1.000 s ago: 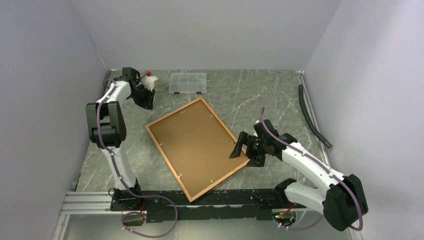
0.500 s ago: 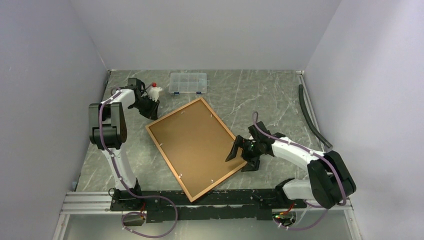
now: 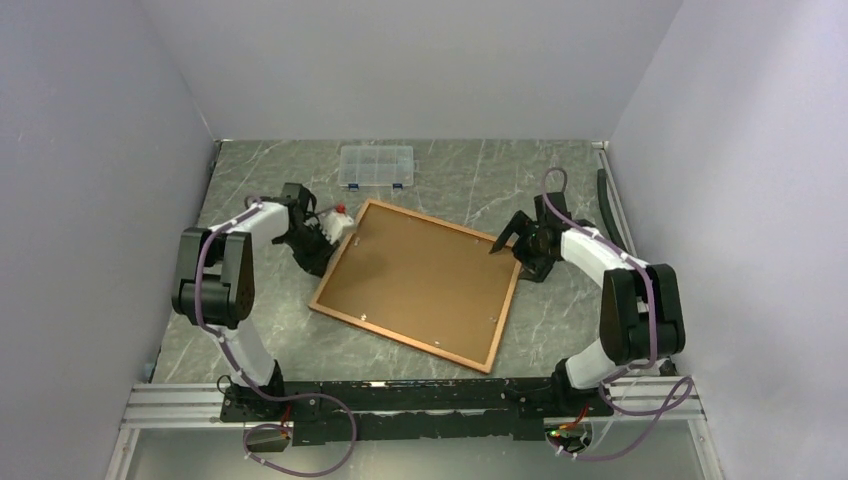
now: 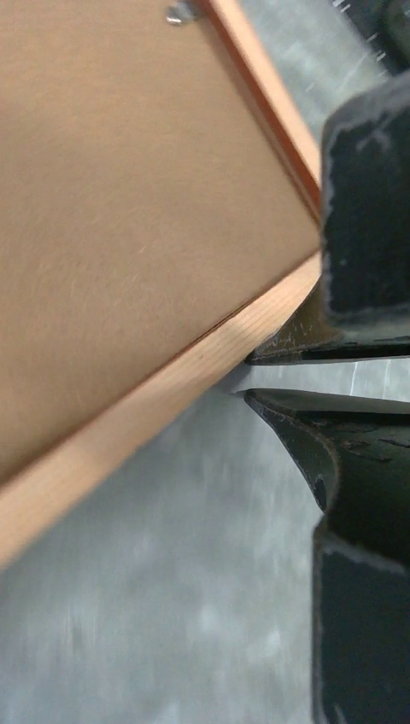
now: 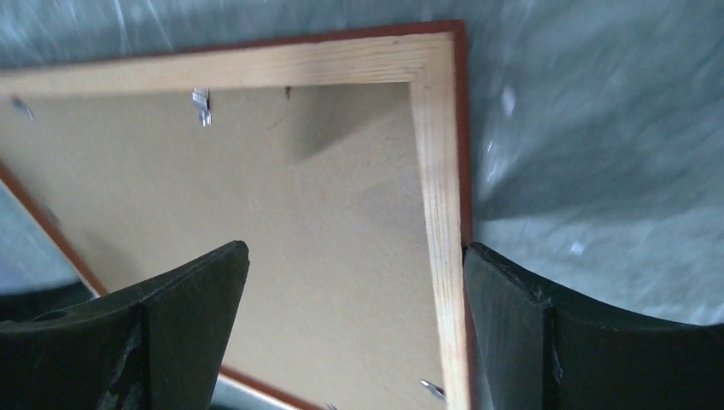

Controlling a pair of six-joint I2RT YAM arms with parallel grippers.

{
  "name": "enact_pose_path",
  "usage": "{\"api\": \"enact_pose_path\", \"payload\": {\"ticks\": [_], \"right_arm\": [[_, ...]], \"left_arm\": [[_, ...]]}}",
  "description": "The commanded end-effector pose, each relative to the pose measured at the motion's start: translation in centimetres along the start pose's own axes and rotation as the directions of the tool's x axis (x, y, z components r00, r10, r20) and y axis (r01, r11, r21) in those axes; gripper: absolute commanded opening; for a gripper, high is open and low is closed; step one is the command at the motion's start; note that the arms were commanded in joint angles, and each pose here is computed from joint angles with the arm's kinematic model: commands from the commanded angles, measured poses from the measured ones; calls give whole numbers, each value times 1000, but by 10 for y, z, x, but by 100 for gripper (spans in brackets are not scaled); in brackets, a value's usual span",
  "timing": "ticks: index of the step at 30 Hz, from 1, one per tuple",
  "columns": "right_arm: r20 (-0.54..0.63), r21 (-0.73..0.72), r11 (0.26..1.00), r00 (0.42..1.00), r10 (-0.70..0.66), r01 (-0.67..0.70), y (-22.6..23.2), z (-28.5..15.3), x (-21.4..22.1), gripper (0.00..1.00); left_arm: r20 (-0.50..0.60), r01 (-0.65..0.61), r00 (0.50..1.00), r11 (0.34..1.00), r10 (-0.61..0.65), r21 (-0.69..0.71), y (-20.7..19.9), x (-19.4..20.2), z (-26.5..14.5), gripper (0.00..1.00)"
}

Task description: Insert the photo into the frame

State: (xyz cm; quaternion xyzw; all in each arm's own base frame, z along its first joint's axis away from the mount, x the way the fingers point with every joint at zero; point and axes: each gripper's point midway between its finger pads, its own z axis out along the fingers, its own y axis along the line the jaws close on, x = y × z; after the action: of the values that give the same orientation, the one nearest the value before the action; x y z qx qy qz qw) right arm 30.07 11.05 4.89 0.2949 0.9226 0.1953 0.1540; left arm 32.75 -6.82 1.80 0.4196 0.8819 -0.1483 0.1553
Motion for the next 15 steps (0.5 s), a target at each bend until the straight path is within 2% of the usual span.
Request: {"api": "enact_pose_path", "payload": {"ticks": [1,6,9,12,15], "right_arm": [[83,-153,988,996,-20,32,52,-11,-43,100],[123,-117,992,992,-25,40,51,-8,-66,100],[158,-91,994,986,-48,63,56,-13,-78,100],[213,-131,986,975,-71,100,74,-31,-80,100],[204,-195,969,972,-112,153,102,-38,-60,99]], "left_arm": [[-23,-84,995,941,97,328,-109,12,2,24],[9,-133,990,894,142,427,-142,16,-9,24],[16,-129,991,899,135,418,-145,15,-15,25],[49,-86,996,941,74,329,-121,4,-25,25],[120,33,990,958,-70,285,-90,-14,-38,26]]}}
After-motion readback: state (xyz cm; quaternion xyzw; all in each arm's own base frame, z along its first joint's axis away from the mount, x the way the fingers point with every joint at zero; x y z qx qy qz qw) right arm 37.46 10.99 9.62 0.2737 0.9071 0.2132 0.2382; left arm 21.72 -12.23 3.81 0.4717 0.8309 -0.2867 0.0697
